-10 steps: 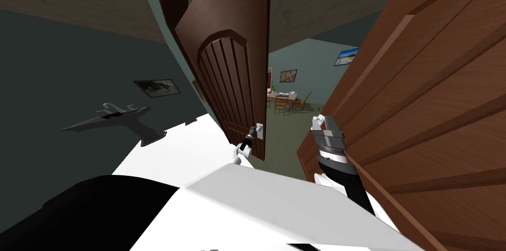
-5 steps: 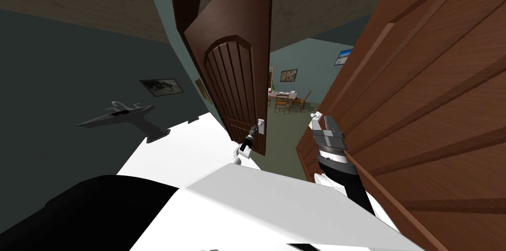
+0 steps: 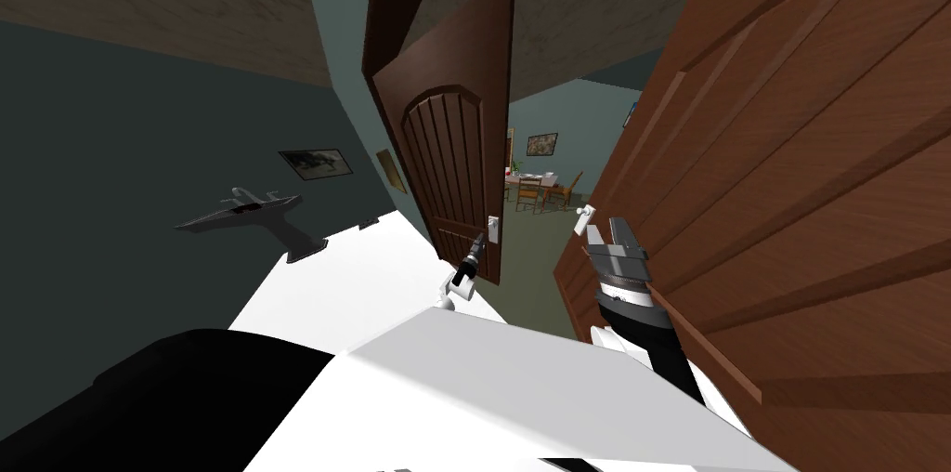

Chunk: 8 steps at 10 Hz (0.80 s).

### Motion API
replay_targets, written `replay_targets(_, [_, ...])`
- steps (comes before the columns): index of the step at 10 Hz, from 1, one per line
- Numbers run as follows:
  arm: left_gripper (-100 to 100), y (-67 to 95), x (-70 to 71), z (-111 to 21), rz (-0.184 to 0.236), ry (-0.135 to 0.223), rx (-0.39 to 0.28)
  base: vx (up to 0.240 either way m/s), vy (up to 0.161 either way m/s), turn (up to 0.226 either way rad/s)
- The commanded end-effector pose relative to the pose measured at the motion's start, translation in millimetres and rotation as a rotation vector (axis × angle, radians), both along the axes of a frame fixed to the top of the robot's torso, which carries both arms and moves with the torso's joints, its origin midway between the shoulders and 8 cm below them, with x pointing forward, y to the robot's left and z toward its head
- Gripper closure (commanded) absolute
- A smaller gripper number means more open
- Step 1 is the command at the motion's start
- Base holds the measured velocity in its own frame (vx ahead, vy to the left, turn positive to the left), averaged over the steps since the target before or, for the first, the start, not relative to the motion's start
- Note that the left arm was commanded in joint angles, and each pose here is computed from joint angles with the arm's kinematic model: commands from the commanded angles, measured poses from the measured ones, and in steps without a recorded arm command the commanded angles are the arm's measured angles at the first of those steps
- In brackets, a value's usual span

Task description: Push the door open

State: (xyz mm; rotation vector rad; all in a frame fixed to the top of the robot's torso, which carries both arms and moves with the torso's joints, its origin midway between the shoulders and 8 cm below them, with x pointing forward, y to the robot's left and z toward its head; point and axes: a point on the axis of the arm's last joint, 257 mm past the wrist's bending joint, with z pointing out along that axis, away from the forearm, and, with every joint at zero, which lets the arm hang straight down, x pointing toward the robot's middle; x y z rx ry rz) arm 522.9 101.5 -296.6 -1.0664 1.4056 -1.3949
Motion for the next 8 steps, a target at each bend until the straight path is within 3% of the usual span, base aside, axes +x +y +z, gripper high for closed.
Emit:
replay_targets(1, [-100, 4.5, 1.8, -0.7, 0.004, -0.002, 0.008, 0.083, -0.024, -0.034])
replay_targets(8, [-100, 6.3, 8.2, 0.4, 0.020, -0.008, -0.001, 0.204, -0.066, -0.022])
